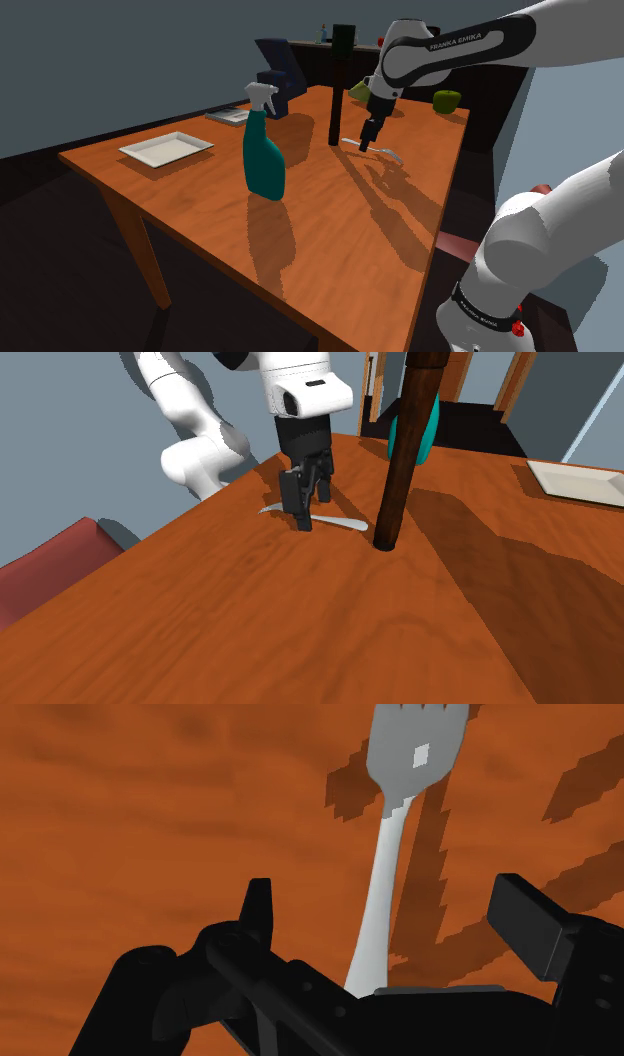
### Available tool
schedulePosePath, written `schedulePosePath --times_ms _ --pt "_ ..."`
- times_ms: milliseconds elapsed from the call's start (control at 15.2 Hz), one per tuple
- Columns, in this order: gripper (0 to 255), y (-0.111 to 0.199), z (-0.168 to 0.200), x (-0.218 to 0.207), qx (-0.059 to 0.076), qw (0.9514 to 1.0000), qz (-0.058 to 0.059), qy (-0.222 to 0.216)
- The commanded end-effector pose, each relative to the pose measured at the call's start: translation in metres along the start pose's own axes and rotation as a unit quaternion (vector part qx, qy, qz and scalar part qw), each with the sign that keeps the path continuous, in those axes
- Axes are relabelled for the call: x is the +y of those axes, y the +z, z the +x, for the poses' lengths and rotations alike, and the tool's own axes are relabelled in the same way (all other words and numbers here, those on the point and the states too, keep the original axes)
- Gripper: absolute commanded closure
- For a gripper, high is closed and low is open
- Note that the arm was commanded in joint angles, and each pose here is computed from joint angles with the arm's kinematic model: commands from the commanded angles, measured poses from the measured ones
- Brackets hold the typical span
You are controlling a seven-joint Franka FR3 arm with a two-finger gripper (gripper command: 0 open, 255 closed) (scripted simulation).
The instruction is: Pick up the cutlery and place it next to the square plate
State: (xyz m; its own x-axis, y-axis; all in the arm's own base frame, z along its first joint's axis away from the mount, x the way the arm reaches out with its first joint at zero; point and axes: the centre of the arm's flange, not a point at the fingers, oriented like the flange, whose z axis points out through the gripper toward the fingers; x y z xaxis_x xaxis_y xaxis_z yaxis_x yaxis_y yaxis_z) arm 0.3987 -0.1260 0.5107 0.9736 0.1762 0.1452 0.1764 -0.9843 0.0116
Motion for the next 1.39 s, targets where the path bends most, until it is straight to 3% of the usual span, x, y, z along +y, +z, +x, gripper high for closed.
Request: schedulePosePath --times_ms 0,594,1320 --pt "255 0.000 0.000 0.000 0.000 1.0000 0.000 0.000" --pt "255 0.000 0.000 0.000 0.000 1.0000 0.000 0.000" --pt "255 -0.057 0.008 0.001 0.000 1.0000 0.000 0.000"
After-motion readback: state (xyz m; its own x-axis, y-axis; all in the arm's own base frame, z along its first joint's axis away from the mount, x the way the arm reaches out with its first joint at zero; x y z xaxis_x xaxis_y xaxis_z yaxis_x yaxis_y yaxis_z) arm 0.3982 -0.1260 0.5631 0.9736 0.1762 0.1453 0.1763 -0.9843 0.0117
